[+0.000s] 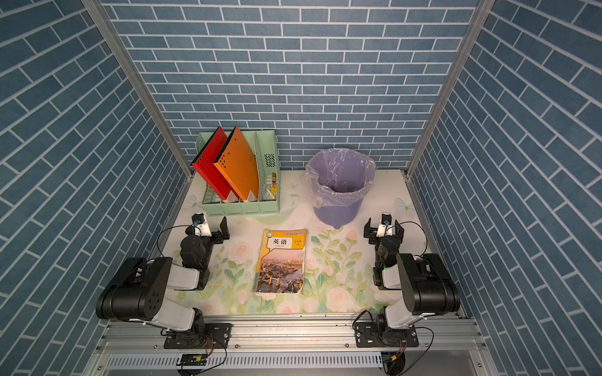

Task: Peel off the used sticky note
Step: Reset both arms

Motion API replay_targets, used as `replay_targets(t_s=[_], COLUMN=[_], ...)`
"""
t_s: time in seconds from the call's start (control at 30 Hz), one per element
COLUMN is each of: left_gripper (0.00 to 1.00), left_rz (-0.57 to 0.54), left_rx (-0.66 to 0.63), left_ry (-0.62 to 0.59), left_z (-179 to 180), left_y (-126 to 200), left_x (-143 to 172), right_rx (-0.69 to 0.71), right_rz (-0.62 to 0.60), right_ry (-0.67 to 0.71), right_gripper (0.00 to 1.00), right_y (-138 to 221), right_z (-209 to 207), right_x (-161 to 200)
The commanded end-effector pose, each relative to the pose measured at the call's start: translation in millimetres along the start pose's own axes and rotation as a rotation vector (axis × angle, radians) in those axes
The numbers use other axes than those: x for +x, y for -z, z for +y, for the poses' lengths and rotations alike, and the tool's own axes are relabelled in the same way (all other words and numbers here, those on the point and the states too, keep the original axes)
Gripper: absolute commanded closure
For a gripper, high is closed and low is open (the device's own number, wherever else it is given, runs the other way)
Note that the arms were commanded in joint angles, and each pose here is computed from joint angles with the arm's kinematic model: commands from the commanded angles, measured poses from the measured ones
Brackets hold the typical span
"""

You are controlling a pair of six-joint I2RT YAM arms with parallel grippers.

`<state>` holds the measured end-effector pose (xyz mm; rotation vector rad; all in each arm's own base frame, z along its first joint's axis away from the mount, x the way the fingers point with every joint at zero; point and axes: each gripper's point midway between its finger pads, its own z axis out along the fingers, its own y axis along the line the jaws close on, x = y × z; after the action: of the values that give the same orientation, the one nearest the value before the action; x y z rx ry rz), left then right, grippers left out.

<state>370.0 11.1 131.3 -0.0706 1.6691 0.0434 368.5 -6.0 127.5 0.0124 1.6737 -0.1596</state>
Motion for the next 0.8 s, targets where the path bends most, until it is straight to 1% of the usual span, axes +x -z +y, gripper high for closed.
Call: replay_targets(t_s=[0.0,0.77], left_gripper=[0.0,0.0], left_rz=[-0.003,-0.006], left_rx=[0.007,0.005], left_ry=[-0.011,-0.011], left_z=[-2.1,-2.3], left_y=[-1.0,-0.6], left_x=[-1.1,-1.5], right_rx=[0.002,0.002], right_rz=[-0.003,-0.001], right_ry=[-0.03,-0.029], right_gripper=[0.01,0.01], right_y=[2.1,2.2], right_z=[-1.8,-1.8], right_x=[-0.6,0.2])
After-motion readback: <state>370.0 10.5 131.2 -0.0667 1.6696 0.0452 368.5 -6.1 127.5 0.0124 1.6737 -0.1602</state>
